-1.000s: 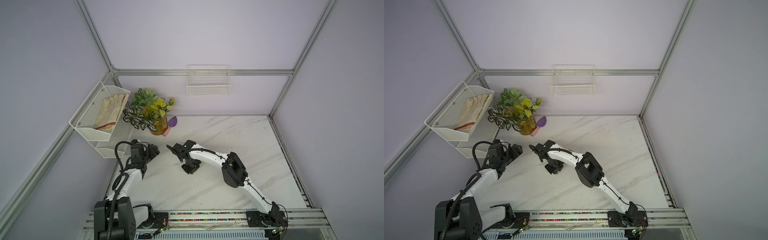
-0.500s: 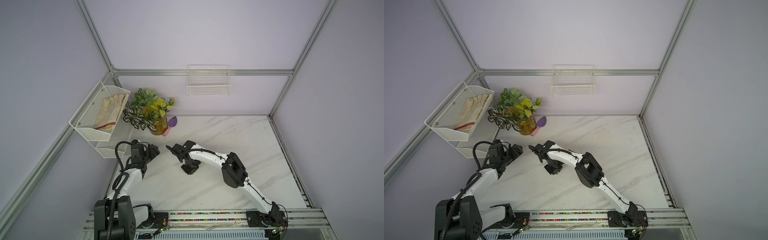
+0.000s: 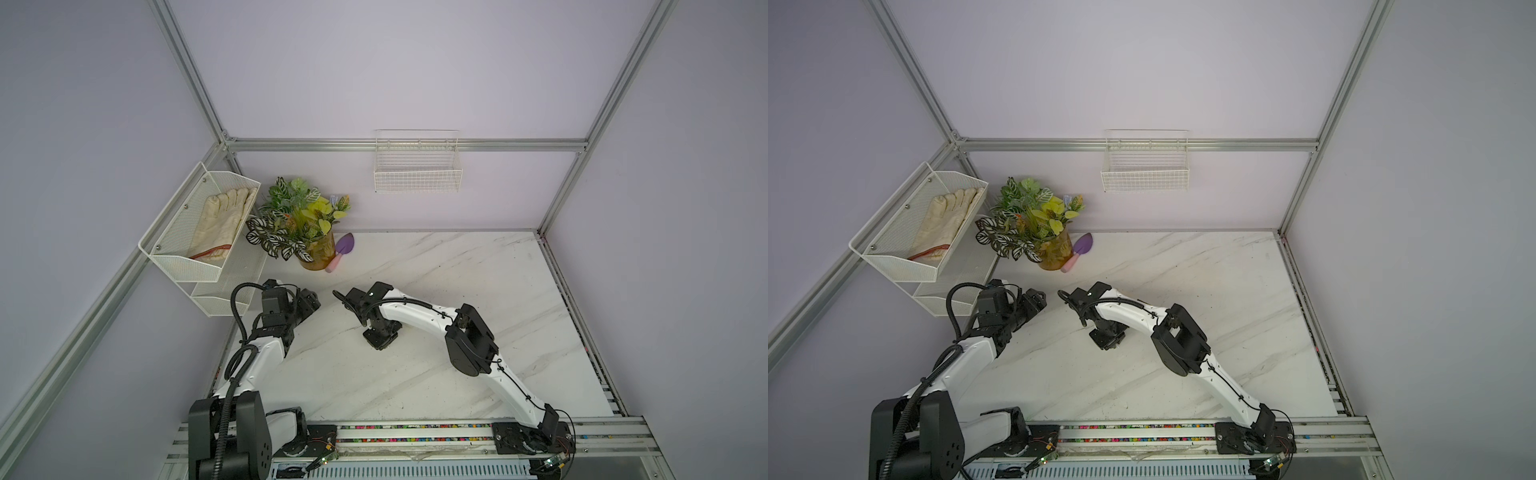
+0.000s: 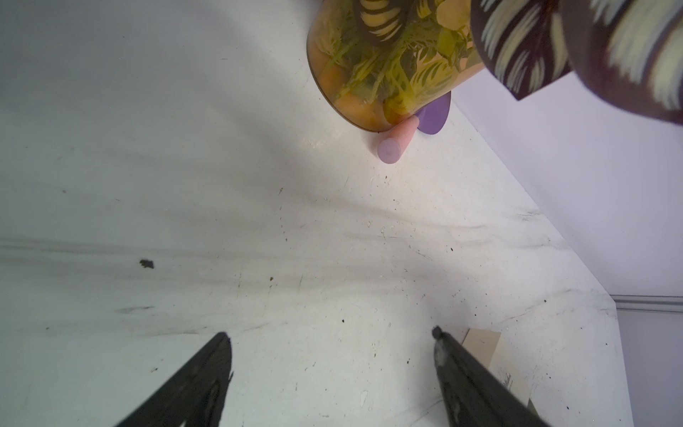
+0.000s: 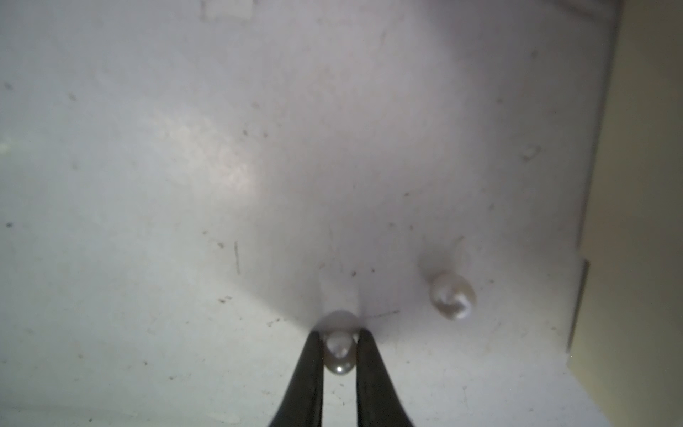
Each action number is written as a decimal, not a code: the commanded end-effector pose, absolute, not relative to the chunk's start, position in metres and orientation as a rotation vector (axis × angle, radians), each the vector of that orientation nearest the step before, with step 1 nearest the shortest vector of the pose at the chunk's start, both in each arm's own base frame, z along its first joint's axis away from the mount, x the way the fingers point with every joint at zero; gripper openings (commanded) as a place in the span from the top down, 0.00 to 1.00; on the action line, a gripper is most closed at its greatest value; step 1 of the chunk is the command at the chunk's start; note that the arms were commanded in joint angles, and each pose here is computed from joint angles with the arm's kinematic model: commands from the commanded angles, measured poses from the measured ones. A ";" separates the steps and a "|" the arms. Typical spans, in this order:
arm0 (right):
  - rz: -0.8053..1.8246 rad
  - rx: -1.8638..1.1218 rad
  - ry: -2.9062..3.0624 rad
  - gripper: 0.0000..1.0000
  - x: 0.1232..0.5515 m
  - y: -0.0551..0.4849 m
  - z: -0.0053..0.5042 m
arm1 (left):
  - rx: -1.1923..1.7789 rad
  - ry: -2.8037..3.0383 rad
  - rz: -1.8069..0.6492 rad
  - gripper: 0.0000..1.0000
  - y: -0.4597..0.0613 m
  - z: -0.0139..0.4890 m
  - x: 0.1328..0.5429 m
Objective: Place the earrings into the drawer-style jewelry box
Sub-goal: Pick up the earring from the center of the board.
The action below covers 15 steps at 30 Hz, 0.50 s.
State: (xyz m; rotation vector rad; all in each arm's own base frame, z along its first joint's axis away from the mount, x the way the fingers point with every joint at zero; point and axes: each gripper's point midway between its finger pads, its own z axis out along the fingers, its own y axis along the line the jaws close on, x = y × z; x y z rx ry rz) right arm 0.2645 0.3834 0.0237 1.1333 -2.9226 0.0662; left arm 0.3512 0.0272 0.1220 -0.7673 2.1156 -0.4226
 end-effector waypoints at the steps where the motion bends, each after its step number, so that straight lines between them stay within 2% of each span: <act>1: -0.059 1.184 -2.998 0.88 0.266 0.395 0.041 | -0.725 2.096 -0.450 0.14 0.025 0.128 0.358; 8: -0.346 1.179 -3.152 0.90 0.269 0.393 0.078 | -0.657 2.111 -0.509 0.13 0.009 0.132 0.366; 15: -0.612 1.158 -3.347 0.93 0.282 0.373 0.119 | -0.438 2.165 -0.546 0.13 -0.044 0.142 0.383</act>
